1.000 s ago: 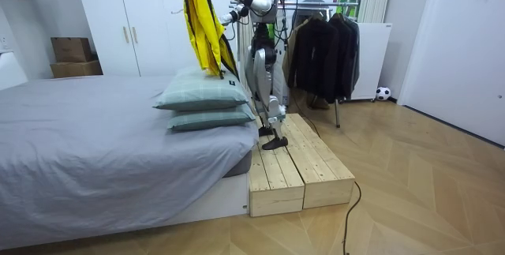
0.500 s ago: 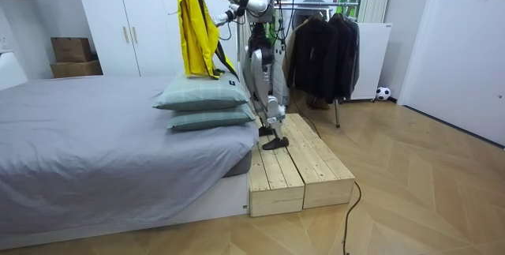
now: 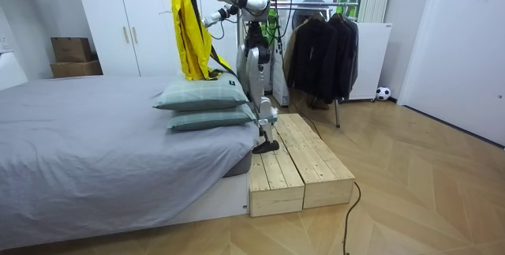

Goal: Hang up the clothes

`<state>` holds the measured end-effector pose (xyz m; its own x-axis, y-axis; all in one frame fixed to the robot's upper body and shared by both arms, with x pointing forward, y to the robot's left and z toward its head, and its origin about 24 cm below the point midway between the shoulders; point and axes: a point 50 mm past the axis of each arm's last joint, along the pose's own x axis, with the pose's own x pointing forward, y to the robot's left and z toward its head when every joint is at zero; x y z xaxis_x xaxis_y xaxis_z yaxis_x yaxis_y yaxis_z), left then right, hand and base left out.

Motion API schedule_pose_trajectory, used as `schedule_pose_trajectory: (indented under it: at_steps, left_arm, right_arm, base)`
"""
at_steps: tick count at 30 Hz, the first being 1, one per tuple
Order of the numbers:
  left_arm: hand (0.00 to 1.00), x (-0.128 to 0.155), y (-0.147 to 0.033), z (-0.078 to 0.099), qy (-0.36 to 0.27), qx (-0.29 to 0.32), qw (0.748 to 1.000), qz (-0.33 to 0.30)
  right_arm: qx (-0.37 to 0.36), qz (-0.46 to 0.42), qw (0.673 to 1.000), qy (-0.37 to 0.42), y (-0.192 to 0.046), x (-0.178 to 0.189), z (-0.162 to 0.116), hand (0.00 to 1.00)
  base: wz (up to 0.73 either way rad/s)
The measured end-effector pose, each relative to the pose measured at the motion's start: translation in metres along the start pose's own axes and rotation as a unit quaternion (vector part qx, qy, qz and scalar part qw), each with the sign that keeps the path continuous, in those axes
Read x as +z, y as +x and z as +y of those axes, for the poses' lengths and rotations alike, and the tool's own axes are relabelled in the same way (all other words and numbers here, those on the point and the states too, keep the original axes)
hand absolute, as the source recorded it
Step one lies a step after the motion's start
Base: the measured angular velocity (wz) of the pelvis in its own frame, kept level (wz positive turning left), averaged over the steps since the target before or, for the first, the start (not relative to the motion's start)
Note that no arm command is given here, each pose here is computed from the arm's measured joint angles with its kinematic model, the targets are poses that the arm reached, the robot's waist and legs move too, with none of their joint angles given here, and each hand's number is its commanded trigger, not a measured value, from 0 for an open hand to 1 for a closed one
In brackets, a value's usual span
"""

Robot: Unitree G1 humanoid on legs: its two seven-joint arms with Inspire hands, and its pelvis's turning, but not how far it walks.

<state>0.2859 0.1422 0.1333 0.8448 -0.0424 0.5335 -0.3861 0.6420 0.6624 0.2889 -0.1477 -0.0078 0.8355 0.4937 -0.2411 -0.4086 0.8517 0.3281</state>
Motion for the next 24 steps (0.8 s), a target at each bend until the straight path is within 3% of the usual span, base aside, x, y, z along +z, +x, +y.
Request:
schedule_pose_trajectory:
  at_steps: [13,24]
  left_arm:
    - [0.0,-0.014,-0.011,0.002,0.017,-0.016,1.0,0.02]
    - [0.0,-0.024,-0.022,0.002,0.001,-0.021,0.999,0.044]
  right_arm:
    - [-0.088,0.012,0.984,-0.152,-0.013,0.02,-0.032,1.0]
    - [-0.117,0.008,0.962,-0.247,-0.014,0.033,-0.031,1.0]
  base:
    - [-0.03]
    - [-0.04]
